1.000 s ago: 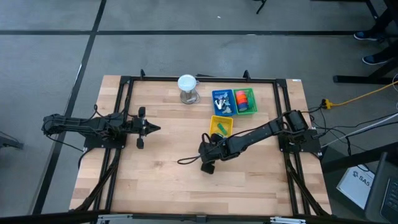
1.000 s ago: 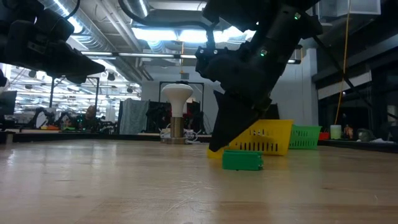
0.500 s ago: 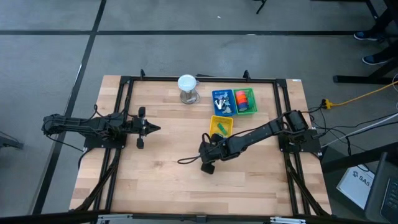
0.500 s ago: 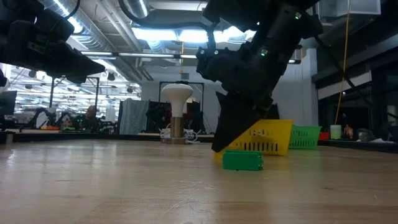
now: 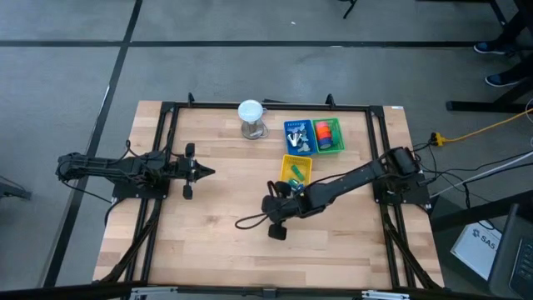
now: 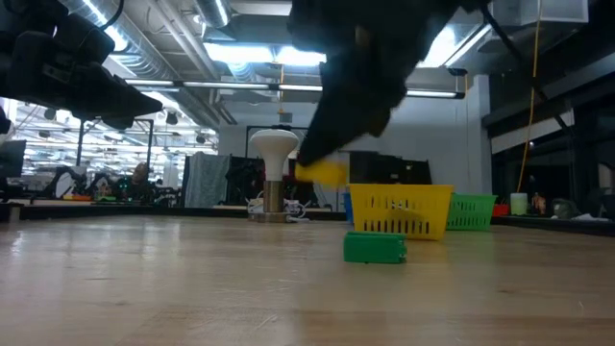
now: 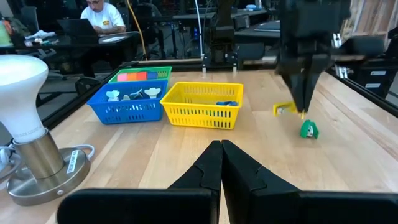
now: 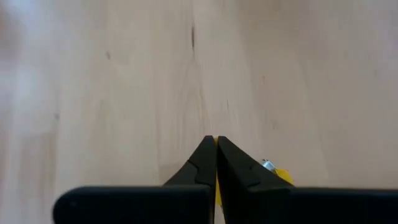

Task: Pick and place Stapler, Stapler remover, tape
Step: Put the yellow stapler into the yellow bin

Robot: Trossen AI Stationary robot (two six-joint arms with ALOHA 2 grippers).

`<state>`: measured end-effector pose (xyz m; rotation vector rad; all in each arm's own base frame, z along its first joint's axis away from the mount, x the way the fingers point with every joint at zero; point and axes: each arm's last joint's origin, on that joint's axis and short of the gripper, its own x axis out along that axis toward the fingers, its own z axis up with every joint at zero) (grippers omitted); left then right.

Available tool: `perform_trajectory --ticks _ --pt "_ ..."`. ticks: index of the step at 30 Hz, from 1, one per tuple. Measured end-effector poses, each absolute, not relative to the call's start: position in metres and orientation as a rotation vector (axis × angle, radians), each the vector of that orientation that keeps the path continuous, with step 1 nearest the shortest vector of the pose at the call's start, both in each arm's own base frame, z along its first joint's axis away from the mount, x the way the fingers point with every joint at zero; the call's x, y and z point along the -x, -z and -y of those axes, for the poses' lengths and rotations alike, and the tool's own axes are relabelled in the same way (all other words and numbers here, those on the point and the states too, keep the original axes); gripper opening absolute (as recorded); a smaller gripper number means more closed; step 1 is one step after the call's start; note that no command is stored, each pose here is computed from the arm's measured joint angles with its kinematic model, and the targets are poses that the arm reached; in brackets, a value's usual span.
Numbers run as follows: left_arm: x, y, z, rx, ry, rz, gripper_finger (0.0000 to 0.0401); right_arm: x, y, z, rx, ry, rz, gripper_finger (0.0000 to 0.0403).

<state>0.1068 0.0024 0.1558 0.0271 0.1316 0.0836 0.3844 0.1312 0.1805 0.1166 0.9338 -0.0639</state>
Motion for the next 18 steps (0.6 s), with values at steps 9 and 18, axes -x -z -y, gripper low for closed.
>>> perform_trajectory --ticks 9,18 --pt "-0.107 -0.156 -0.002 -0.027 -0.084 -0.132 0.0001 -0.369 -0.229 -0.134 -0.060 0.063 -0.802 0.0003" --pt "-0.107 -0.156 -0.002 -0.027 -0.084 -0.131 0.0001 -0.337 -0.245 -0.121 -0.047 0.183 -0.731 0.0003"
